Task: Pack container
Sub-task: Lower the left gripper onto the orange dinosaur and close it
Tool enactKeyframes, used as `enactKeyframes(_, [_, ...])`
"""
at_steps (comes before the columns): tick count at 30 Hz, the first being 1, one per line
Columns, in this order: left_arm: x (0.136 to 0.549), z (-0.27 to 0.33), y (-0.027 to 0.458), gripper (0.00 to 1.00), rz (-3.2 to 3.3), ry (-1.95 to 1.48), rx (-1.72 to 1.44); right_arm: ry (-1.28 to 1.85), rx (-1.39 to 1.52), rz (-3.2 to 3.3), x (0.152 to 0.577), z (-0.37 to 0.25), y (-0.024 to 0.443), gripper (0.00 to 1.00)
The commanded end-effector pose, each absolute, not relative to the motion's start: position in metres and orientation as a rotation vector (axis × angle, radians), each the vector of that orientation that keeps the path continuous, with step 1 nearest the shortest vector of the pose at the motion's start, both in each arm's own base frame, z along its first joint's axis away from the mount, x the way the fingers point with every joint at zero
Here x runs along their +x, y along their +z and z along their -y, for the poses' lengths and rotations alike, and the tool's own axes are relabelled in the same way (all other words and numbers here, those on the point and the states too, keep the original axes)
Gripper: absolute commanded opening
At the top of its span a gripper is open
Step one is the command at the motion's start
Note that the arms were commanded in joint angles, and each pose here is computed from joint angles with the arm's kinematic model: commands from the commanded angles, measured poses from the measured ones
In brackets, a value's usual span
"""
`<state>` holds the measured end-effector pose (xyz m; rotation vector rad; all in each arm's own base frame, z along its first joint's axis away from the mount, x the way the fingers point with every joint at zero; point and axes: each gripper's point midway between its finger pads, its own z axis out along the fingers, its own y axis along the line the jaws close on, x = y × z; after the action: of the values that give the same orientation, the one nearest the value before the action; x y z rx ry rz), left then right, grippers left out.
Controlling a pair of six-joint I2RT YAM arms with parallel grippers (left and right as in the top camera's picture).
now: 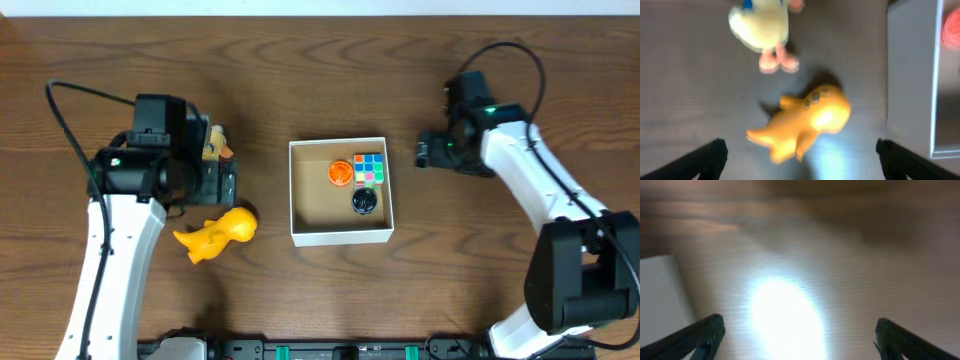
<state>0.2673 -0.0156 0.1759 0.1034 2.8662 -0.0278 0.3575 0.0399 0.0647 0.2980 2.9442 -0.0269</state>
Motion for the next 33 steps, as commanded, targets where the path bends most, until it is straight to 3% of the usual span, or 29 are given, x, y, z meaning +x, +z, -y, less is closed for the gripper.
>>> enactKeyframes(1, [0.254,0.011,0.167,0.98,-2.948,0.009,0.290,-0.161,0.462,-2.912,0.358,-0.005,0.073,0.99])
enactKeyframes(15, [0.217,0.010,0.075,0.98,-3.256,-0.023,0.387,-0.164,0.498,-2.898,0.360,0.006,0.073,0.99])
enactKeyframes(33, [0.233,0.001,0.016,0.99,-3.291,0.063,0.397,-0.164,0.480,-2.899,0.361,0.008,0.073,0.99])
